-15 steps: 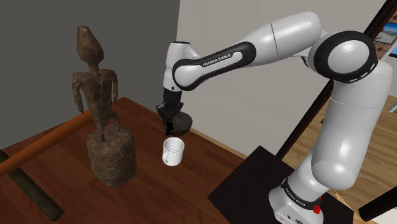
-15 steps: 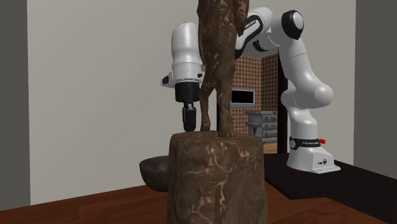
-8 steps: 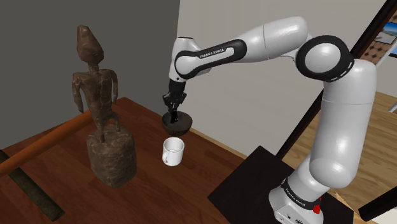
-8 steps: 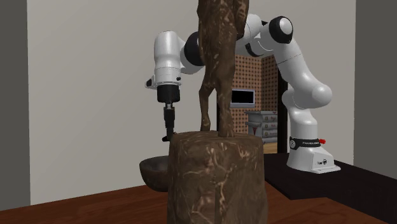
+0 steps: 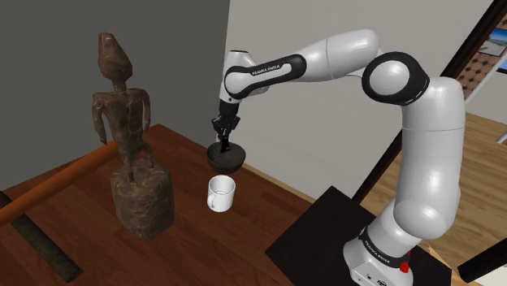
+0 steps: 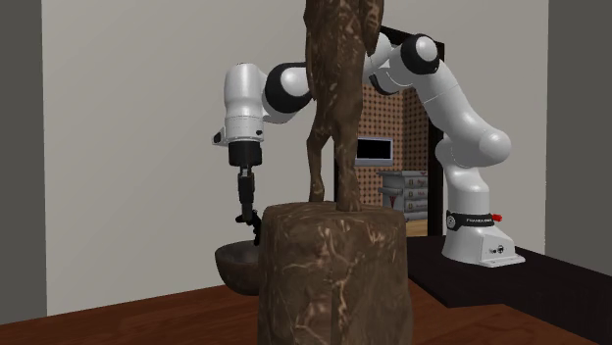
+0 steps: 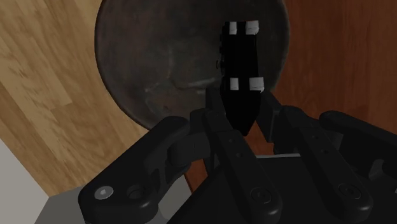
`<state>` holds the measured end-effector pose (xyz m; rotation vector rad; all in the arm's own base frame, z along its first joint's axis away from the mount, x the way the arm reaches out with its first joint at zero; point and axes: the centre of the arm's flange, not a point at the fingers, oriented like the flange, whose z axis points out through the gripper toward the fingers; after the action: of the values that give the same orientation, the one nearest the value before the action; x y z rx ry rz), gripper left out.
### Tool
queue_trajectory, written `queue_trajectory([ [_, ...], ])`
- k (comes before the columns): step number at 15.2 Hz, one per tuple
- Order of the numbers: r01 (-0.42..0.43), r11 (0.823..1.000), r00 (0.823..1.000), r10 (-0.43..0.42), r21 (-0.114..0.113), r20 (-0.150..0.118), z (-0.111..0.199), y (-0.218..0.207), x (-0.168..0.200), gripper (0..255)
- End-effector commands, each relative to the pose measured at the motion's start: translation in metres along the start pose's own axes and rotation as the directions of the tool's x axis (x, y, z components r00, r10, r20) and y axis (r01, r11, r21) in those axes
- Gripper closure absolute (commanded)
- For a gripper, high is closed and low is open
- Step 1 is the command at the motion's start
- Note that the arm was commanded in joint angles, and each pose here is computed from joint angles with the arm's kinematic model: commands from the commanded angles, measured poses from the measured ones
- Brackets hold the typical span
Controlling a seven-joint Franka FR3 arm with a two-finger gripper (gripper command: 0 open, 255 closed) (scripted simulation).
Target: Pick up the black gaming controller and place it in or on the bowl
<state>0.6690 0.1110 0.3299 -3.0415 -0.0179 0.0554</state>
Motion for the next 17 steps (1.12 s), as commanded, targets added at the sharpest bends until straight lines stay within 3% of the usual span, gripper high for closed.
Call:
queue_trajectory([
  [1,0.000,1.000,1.000,0.000,0.000,0.000,0.011,0.002,0.001,255],
  [9,0.000,1.000,1.000,0.000,0.000,0.000,0.056,0.006,0.003,255],
  [17,0.000,1.000,1.000,0.000,0.000,0.000,0.056,0.006,0.003,255],
])
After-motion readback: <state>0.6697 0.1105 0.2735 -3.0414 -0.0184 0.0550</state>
